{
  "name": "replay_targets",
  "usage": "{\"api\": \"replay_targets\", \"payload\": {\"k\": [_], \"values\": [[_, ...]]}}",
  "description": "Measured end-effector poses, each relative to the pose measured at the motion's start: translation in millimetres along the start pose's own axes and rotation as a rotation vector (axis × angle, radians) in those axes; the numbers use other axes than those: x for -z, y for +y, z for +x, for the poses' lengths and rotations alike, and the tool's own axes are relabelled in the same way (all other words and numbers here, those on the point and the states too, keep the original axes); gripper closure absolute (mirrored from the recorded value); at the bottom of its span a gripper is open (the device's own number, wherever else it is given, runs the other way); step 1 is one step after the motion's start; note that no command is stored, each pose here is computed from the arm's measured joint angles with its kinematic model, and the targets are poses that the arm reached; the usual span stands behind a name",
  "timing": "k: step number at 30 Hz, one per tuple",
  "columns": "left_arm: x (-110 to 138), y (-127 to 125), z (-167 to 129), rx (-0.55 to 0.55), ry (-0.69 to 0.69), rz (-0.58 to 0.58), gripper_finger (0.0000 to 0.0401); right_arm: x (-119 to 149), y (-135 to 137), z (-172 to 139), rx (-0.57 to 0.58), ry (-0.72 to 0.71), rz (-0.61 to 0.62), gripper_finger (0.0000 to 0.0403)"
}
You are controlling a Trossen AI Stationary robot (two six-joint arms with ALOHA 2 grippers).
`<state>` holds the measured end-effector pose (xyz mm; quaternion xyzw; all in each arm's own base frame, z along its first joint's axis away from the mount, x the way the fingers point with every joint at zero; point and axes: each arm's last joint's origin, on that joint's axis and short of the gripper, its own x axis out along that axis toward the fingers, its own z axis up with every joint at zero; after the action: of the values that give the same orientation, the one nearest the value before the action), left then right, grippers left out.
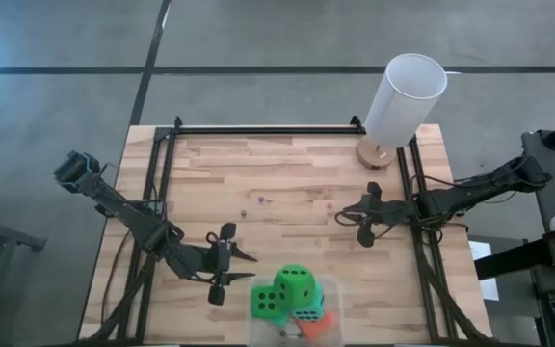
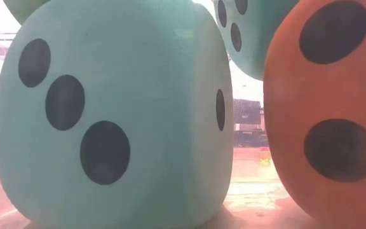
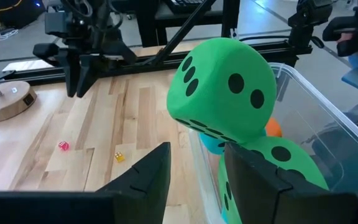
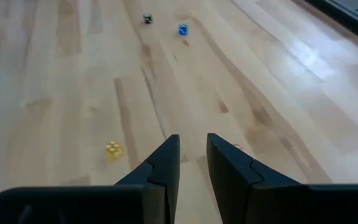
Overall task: Pick & Place Dice
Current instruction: Put the small red dice into the transparent bin
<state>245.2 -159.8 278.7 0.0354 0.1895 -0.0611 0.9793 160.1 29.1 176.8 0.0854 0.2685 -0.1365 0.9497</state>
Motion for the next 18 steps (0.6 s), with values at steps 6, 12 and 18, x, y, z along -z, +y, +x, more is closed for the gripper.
{"api": "replay_targets", "payload": {"k": [6,12,18], "values": [[0.0,0.0,0.0,0.000,0.000,0.000,0.0243,-7.4,4.1,-2.3,-0.066,-0.003,0.011,0.0304],[0.2,0.0,0.0,0.000,0.001,0.001,0.0245,-4.5,3.5,-0.9,-0.060,0.010,0.005,0.0261],[0.2,0.0,0.0,0.000,0.001,0.003,0.0249,-2.0,2.6,-0.1,-0.048,0.016,0.000,0.0224]]}}
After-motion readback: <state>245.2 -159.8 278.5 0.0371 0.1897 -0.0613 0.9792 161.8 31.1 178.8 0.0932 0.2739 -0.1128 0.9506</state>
